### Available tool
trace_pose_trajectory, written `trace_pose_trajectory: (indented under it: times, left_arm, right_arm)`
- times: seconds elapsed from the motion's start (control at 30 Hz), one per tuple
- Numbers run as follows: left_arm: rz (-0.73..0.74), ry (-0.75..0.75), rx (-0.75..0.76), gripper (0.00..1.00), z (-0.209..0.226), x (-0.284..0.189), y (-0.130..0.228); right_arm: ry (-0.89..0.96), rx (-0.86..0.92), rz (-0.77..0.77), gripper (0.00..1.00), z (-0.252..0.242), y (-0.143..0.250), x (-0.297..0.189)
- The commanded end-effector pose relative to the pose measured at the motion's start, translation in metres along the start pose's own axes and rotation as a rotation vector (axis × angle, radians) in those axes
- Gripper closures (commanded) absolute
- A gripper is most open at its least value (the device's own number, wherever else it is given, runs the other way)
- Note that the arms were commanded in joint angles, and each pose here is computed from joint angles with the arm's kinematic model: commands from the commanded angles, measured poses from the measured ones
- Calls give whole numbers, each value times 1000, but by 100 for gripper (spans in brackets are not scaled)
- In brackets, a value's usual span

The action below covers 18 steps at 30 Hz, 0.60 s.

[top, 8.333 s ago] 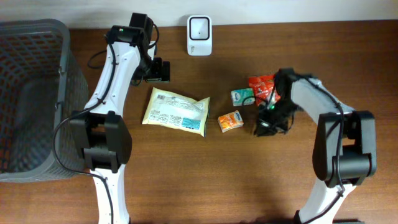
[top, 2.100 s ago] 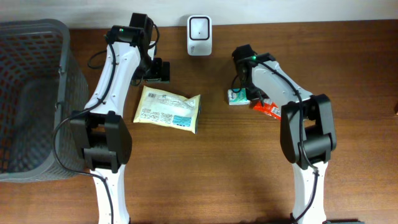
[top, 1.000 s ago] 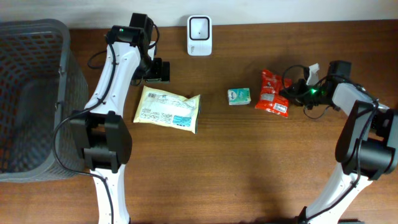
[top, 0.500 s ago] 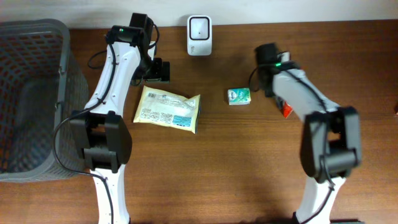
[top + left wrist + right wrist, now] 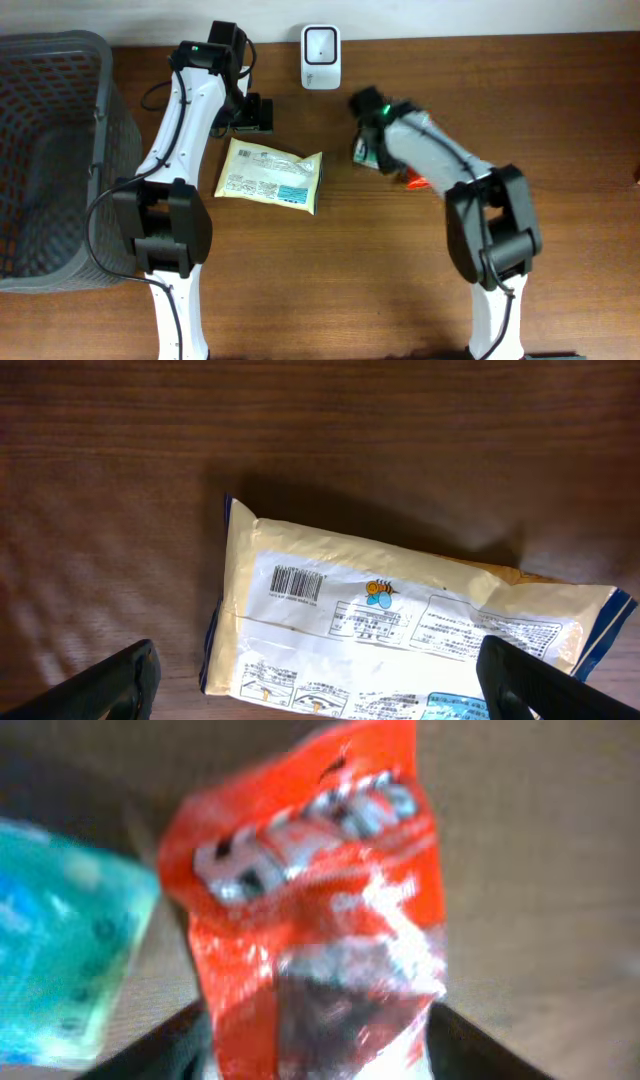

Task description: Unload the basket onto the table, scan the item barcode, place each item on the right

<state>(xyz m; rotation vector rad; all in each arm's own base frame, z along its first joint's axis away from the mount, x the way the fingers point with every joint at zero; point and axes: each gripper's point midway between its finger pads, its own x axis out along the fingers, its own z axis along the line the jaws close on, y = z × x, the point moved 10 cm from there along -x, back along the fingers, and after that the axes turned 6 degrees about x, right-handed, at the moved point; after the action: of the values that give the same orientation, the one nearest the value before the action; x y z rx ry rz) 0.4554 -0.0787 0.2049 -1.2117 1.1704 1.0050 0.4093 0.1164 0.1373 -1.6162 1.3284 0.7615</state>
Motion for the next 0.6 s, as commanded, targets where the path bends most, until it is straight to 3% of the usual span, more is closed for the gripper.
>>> trace_pose_trajectory:
  times: [0.0,0.03,0.17,0.33,0.43,0.5,0.53,0.57]
  left_arm:
    - [9,-8,-11,1,2,3,1]
    - [9,-8,-10,1,1,3,1]
    - [8,-8,-11,1,1,3,1]
    - [9,-8,-10,1,1,3,1]
    - [9,-8,-10,1,1,3,1]
    - [9,-8,-10,1,1,3,1]
    - [9,-8,-10,1,1,3,1]
    - [9,-8,-10,1,1,3,1]
  right_arm:
    - [-370,103,66,27,-51,-34,-24]
    - [-549,78,103,26,-68,-36,-18]
    - [-818,41,181,32,-95,-21,8]
    - [-818,28,198,31,-83,-7,35]
    - [-650,59,188,33,-85,-2,59]
    - [-660,61,188,33,-80,2,64]
    - [-689,61,198,36,-78,4,63]
    - [-707,52,217,64,-75,6,57]
